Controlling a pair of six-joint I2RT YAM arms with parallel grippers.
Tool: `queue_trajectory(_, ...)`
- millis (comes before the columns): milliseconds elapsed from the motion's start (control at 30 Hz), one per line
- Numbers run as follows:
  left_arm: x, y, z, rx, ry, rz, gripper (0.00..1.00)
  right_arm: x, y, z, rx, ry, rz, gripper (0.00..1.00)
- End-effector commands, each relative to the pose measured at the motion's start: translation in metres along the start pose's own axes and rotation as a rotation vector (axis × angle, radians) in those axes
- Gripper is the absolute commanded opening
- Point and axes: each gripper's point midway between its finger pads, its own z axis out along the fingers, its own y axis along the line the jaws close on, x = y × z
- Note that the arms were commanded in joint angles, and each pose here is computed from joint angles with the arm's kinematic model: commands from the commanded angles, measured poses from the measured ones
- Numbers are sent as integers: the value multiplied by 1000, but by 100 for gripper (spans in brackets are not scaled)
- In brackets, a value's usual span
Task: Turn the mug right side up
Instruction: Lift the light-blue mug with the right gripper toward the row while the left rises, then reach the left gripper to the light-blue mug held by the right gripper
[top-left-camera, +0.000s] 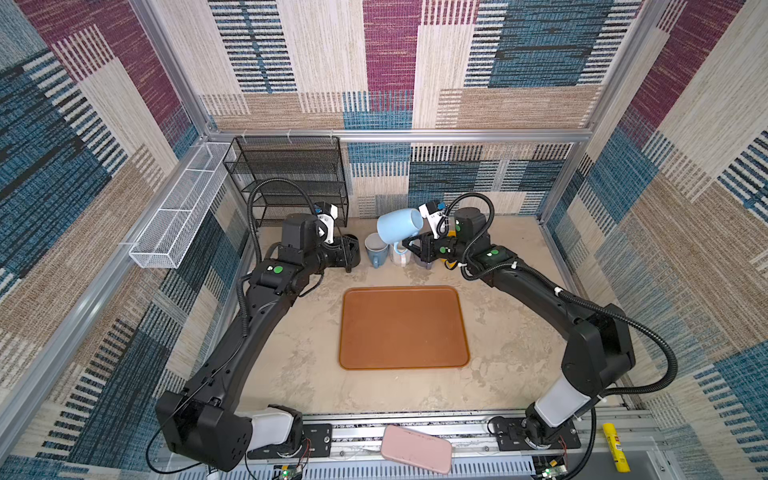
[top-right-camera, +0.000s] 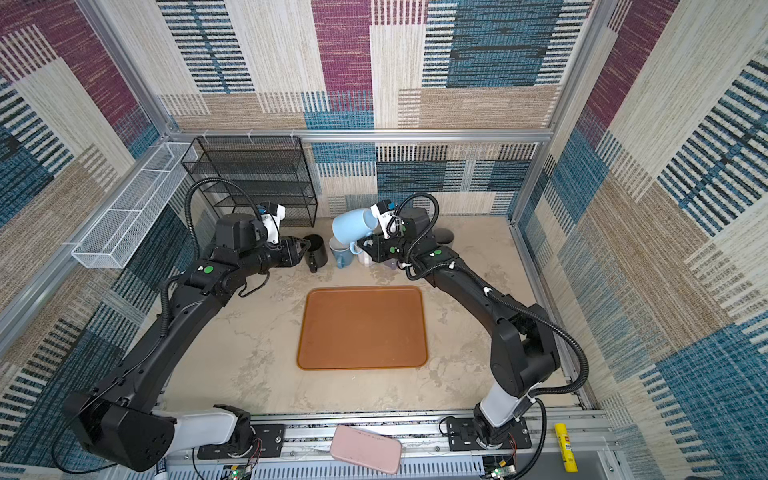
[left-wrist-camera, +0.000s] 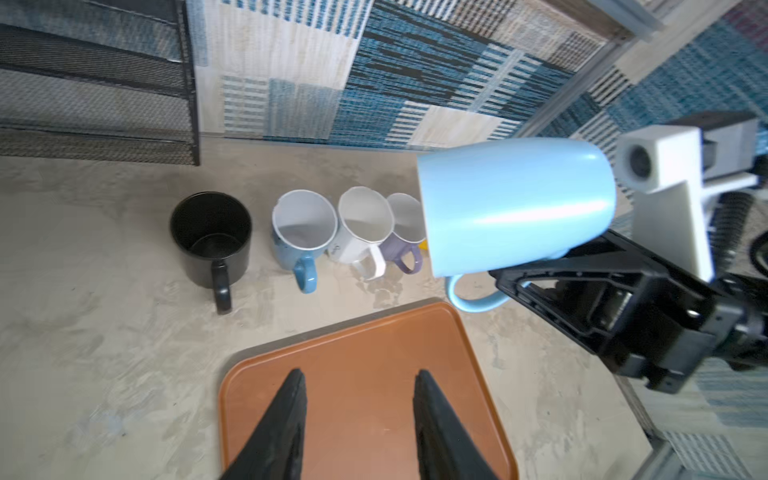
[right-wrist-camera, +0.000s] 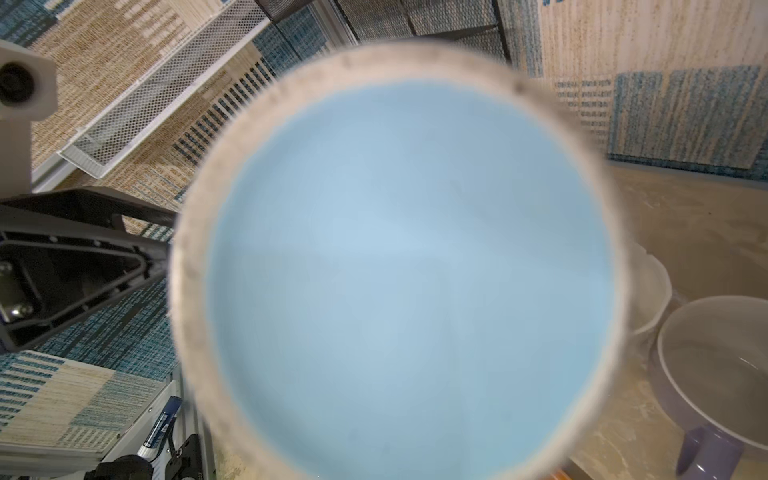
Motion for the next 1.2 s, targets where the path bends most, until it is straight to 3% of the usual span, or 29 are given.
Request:
queue_trajectory(0, -12, -29, -2, 167, -49, 17, 40, -36, 23, -10, -98, -107, -70, 0)
queue_trajectory(433, -23, -67, -20, 429, -146, 29, 39, -60, 48, -28, -248, -172, -114, 0)
queue_trajectory(900, -18, -87, -26, 612, -172, -10, 40, -57, 78, -44, -404, -195, -164, 0)
queue_trajectory(1167, -17, -89, -25, 647, -177, -24, 40, -54, 89, -50, -484, -206, -163, 0)
